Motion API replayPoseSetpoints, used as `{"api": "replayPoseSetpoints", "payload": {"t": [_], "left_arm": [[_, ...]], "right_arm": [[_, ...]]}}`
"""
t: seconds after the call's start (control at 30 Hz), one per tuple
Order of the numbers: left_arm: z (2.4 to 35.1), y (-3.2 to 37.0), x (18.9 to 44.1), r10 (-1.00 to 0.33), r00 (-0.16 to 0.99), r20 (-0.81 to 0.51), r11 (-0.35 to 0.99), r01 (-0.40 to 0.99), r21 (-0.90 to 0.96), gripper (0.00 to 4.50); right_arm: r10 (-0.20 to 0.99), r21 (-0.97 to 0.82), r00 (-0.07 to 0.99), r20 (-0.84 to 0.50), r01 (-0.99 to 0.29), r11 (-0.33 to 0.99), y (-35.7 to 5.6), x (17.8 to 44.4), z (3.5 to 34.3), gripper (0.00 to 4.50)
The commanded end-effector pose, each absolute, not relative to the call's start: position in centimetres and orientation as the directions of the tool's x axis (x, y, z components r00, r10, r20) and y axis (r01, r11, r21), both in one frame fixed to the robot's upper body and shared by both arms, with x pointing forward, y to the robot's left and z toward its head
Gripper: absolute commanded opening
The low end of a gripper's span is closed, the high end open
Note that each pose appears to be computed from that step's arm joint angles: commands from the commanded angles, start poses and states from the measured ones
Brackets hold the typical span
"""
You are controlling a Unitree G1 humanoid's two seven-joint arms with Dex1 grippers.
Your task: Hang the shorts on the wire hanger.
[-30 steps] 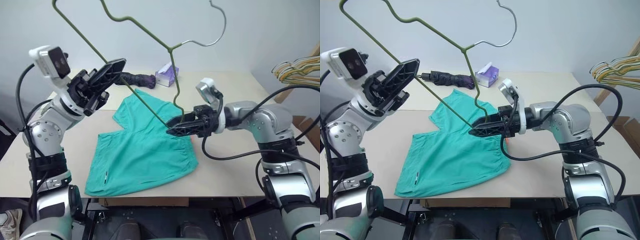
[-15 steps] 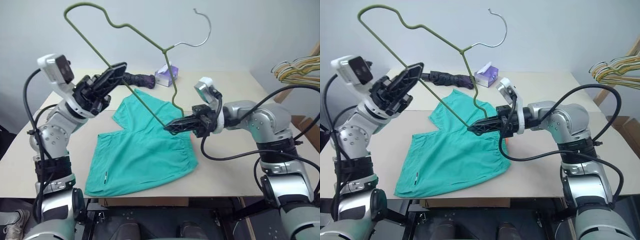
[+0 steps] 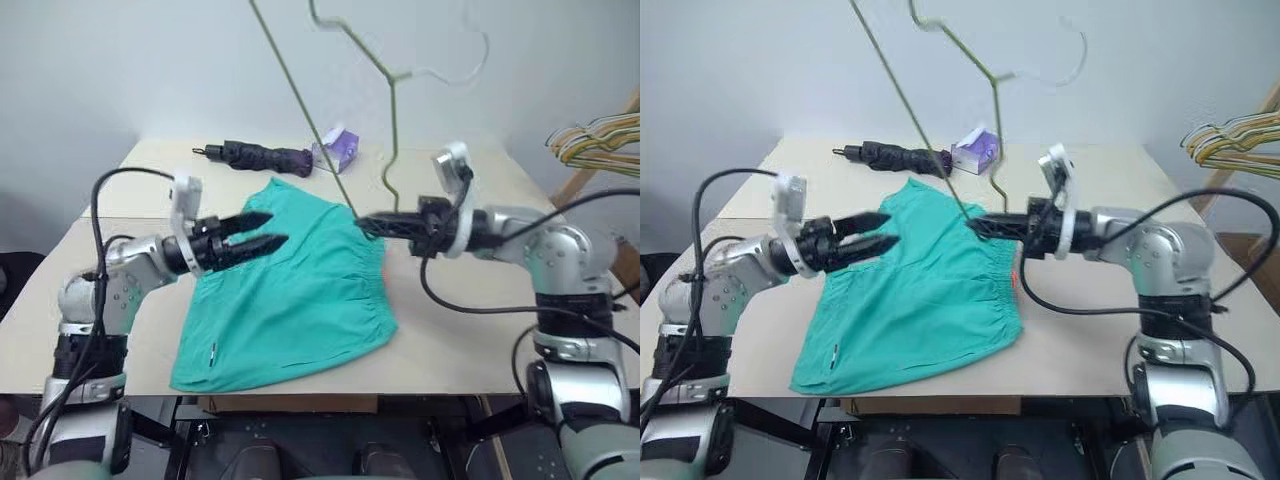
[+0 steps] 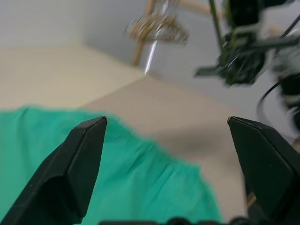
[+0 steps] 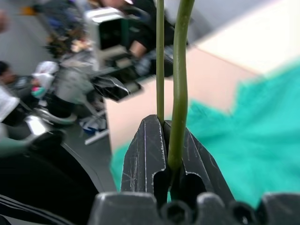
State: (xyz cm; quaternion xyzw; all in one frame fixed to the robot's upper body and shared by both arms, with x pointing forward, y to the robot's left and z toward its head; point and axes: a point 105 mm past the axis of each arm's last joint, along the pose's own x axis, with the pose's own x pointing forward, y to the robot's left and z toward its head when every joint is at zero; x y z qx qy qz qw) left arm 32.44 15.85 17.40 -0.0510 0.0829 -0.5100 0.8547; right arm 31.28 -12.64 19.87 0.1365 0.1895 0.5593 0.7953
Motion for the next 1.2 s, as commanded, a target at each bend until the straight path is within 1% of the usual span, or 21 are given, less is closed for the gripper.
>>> {"api": "replayPoseSetpoints", "payload": {"t": [0.03,0.07,0.1,0.17,0.27,0.33,0.43,0.53,0.6,0.7,0.8,1.03,1.2], "left_arm": [[17.5,16.1,32.3,-0.871,0.470,-0.145,0.482,0.874,-0.061,4.47],[17.2,15.9,31.9,-0.875,0.454,-0.168,0.466,0.884,-0.043,4.47],[17.0,15.6,31.5,-0.879,0.437,-0.190,0.450,0.893,-0.026,4.47],[16.6,15.3,31.1,-0.882,0.417,-0.219,0.428,0.904,-0.005,4.47],[16.6,14.6,31.0,-0.887,0.404,-0.223,0.412,0.911,0.008,4.47],[16.6,14.3,31.0,-0.888,0.403,-0.221,0.410,0.912,0.013,4.47],[16.8,13.8,31.0,-0.894,0.392,-0.215,0.398,0.917,0.018,4.47],[16.6,13.6,30.9,-0.894,0.388,-0.224,0.393,0.919,0.023,4.47],[16.4,13.5,30.9,-0.894,0.387,-0.229,0.392,0.920,0.024,4.47],[16.3,13.4,30.8,-0.893,0.385,-0.232,0.391,0.920,0.024,4.47],[16.2,13.4,30.8,-0.891,0.386,-0.239,0.391,0.920,0.030,4.47],[16.1,13.8,30.8,-0.880,0.404,-0.252,0.408,0.912,0.039,4.47],[16.1,14.0,30.8,-0.873,0.410,-0.263,0.412,0.910,0.050,4.47]], "right_arm": [[0.921,0.454,0.332,-0.205,-0.801,0.390,-14.9,29.5,19.6,0.00],[0.895,0.491,0.362,-0.259,-0.749,0.445,-16.2,29.0,18.4,0.00],[0.873,0.515,0.370,-0.317,-0.706,0.487,-17.2,28.4,17.3,0.00],[0.841,0.522,0.377,-0.389,-0.662,0.538,-18.2,27.5,16.2,0.00],[0.781,0.562,0.336,-0.527,-0.552,0.616,-20.7,25.1,13.7,0.00],[0.770,0.590,0.309,-0.558,-0.505,0.630,-21.5,24.3,13.1,0.00],[0.777,0.644,0.287,-0.561,-0.438,0.627,-22.9,23.2,12.8,0.00],[0.739,0.659,0.340,-0.581,-0.335,0.673,-25.2,23.7,12.2,0.00],[0.719,0.660,0.354,-0.598,-0.292,0.692,-26.1,23.9,11.7,0.00],[0.718,0.670,0.342,-0.606,-0.268,0.693,-26.3,23.9,11.2,0.00],[0.730,0.674,0.316,-0.607,-0.282,0.683,-25.7,23.7,10.5,0.00],[0.812,0.731,0.252,-0.527,-0.352,0.584,-23.0,23.7,10.7,0.00],[0.838,0.734,0.195,-0.510,-0.408,0.542,-21.8,23.2,11.0,0.00]]}}
